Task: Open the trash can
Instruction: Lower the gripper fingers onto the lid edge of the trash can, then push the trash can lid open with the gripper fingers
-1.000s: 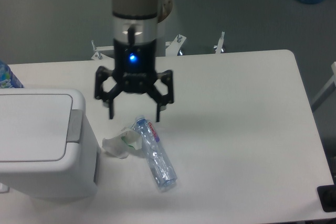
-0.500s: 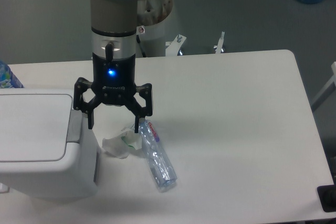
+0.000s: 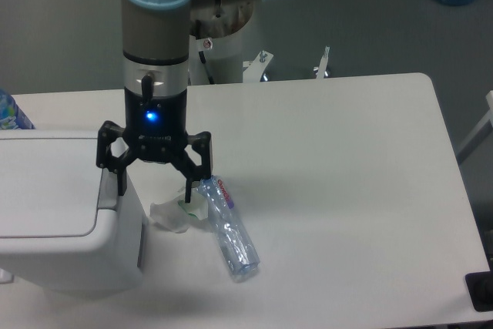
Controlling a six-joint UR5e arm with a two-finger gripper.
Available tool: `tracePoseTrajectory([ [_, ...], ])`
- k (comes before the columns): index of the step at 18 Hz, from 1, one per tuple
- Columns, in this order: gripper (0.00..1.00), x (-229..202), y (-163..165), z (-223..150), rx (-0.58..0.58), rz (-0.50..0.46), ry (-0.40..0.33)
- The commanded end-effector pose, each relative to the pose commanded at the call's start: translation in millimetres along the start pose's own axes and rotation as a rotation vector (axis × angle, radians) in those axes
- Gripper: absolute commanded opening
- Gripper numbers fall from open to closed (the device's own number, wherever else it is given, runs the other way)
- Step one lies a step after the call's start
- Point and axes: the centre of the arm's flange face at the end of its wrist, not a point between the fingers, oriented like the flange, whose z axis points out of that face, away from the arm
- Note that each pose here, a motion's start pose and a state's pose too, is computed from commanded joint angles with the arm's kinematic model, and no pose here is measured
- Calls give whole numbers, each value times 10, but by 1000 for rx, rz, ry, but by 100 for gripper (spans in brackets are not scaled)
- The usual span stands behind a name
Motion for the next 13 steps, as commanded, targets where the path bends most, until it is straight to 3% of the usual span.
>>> tracePoseTrajectory([
  [13,100,16,27,43,-9,1,2],
])
